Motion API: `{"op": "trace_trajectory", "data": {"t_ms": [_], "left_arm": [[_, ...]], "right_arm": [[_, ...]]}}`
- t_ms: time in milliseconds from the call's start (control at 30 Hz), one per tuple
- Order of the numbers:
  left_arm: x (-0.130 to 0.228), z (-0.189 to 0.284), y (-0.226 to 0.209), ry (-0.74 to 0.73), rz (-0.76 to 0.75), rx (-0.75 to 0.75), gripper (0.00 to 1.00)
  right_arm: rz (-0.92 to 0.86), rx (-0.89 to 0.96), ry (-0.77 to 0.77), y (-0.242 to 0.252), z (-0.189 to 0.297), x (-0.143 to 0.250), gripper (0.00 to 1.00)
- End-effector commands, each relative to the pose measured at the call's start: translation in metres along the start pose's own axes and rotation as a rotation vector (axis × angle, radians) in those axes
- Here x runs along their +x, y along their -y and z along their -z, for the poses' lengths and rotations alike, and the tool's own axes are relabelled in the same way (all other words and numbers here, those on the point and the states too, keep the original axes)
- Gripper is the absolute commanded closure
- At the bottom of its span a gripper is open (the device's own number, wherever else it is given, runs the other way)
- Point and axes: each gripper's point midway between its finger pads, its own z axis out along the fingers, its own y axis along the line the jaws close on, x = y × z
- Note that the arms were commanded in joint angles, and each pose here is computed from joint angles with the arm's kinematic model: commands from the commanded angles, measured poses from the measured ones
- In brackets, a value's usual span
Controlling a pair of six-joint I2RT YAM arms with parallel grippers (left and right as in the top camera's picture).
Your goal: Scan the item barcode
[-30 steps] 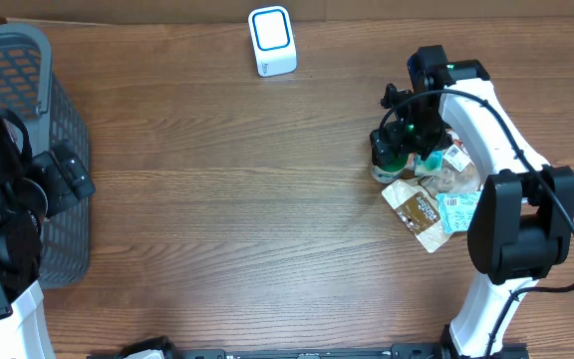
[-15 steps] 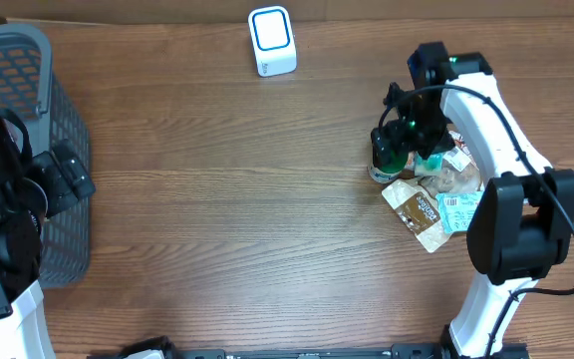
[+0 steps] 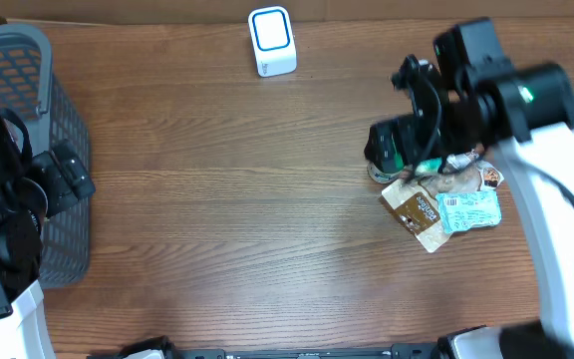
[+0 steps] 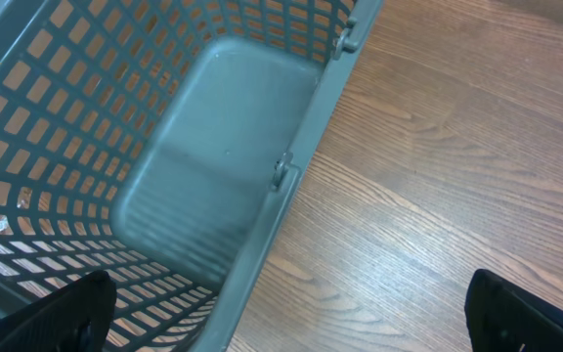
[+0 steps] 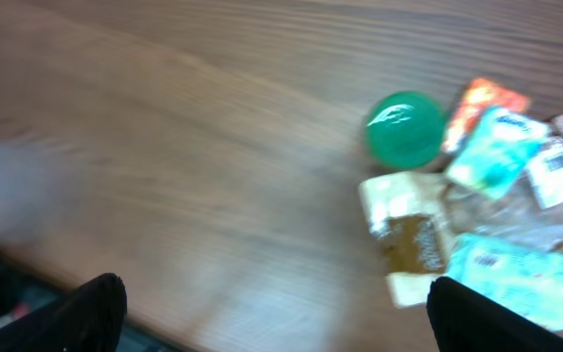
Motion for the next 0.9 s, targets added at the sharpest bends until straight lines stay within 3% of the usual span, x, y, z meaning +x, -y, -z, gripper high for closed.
{"op": "trace_trajectory", "data": {"t_ms": [0,133,433,767,867], "left_arm": [[-0.005,0.005,-0.003,0.023,0.03,-0.008,0.0],[-0.005,0.005,-0.003,0.022,0.03,-0.008,0.0],[-0.005,0.004,-0.003,0.021,0.029,-0.008,0.0],[-0.005,0.003,-0.003,0.017,0.029,-0.009,0.0],[-0.005,0.003,-0.003,0.017,0.028,-0.009,0.0]], "right_arm": [[0.039,-0.182,0.029,-0.05,0.023,0.013,0.0],[0.075,-0.316,-0.007,-0.083,0.033,0.029,0.0],[0.082,-0.312,-0.016,-0.085,0.031,0.031,0.0],[0.084,-0.149,-0.006,-0.057,0.024,0.027,0.0],[0.119,-0.107,0.097,-0.054,0.03,0.013,0.0]]}}
